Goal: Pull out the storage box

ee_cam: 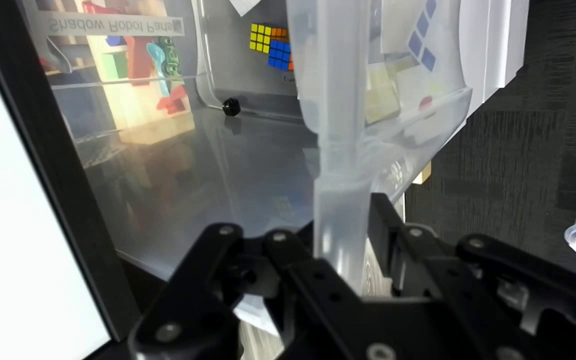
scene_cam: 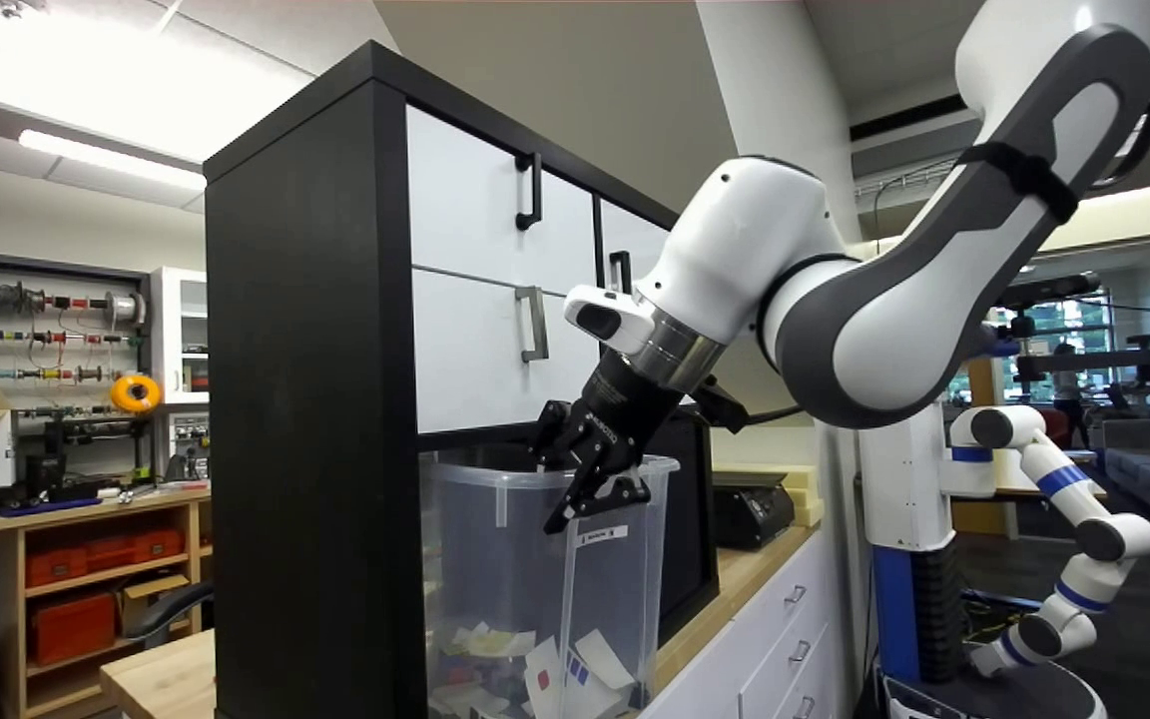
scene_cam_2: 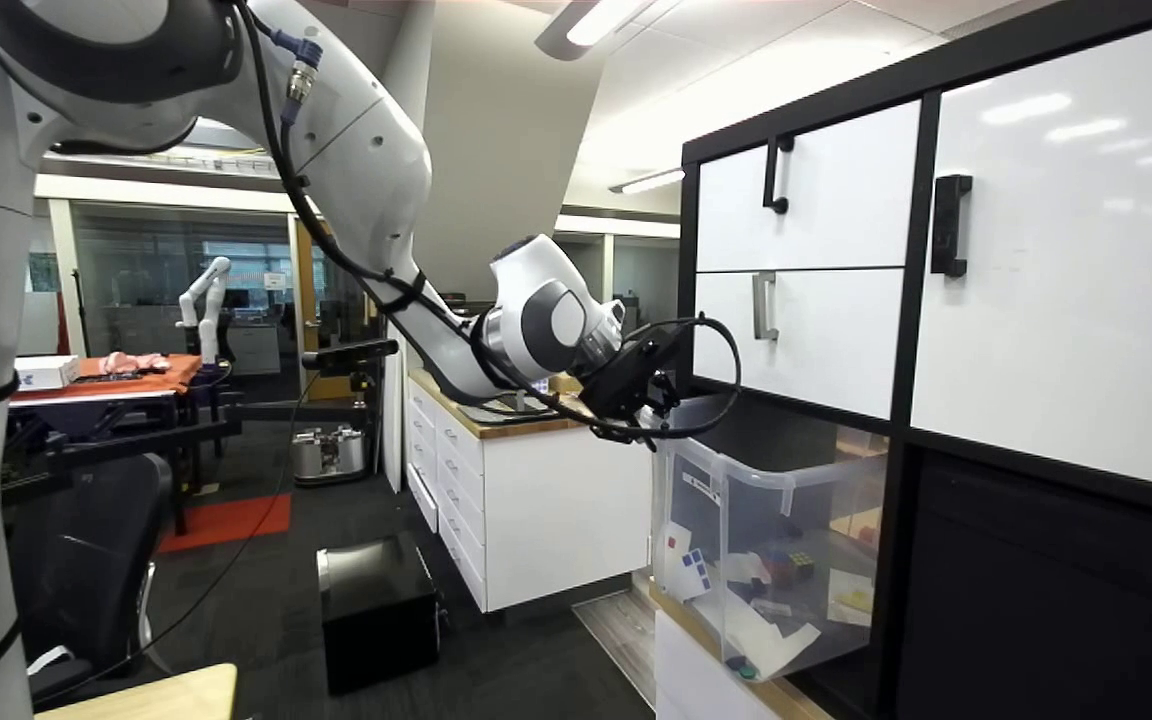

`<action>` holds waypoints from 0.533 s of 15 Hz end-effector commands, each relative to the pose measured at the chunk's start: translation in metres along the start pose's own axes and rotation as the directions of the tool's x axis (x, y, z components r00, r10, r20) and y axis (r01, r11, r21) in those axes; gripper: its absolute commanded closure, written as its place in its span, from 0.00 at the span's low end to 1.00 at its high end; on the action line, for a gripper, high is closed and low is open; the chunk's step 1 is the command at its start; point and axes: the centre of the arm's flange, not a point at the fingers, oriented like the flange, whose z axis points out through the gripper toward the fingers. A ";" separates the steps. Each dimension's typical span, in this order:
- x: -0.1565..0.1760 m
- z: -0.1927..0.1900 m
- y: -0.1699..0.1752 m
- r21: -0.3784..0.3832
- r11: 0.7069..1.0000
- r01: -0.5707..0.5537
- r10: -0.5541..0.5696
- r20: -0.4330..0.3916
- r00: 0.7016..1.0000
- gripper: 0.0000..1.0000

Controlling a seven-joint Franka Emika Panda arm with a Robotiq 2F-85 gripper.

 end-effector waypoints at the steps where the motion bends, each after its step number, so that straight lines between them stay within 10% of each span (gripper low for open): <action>1: 0.027 -0.034 0.016 -0.050 0.998 0.029 -0.028 0.024 0.999 0.96; 8: 0.020 -0.018 -0.012 -0.004 0.996 0.092 -0.092 0.068 0.993 0.96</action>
